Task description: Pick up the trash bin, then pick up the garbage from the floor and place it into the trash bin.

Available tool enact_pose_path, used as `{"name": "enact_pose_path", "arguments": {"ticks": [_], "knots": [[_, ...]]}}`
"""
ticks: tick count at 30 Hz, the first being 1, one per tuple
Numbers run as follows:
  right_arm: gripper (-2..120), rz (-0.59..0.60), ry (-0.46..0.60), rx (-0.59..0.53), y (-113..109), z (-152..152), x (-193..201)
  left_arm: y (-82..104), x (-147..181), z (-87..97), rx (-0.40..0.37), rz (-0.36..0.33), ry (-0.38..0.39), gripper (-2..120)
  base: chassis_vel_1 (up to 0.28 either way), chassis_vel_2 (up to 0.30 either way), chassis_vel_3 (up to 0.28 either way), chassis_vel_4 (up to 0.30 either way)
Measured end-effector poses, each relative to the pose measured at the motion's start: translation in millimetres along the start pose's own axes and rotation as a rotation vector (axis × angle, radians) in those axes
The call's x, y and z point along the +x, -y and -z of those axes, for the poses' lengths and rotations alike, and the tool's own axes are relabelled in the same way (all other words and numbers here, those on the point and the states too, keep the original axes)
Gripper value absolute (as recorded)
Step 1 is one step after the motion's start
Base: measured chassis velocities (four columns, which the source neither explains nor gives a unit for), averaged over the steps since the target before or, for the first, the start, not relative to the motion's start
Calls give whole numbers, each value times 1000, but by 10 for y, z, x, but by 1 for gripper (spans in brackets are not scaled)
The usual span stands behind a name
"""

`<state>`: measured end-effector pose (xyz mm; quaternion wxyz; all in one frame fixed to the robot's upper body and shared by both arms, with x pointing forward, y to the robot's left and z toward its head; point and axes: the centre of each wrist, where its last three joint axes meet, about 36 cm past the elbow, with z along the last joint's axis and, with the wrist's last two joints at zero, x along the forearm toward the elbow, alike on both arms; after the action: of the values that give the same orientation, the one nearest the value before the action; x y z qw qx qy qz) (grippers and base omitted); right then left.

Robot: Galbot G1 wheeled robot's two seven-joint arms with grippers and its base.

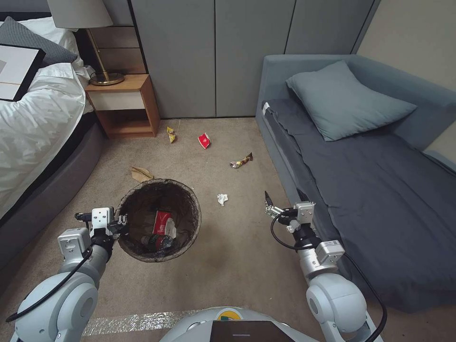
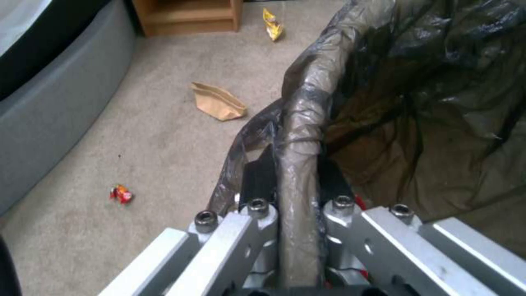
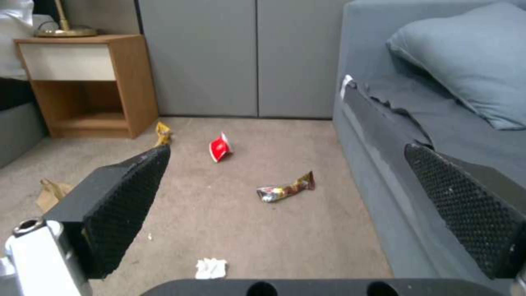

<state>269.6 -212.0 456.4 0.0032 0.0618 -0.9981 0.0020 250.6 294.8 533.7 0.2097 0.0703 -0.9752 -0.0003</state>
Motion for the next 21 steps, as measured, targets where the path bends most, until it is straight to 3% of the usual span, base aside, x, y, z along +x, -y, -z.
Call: {"name": "enact_pose_path", "arguments": {"ticks": [21], "knots": [[100, 0, -1, -3, -15, -4, 2, -13, 33, 4, 3, 8, 3, 3, -75, 79, 72, -76]]}}
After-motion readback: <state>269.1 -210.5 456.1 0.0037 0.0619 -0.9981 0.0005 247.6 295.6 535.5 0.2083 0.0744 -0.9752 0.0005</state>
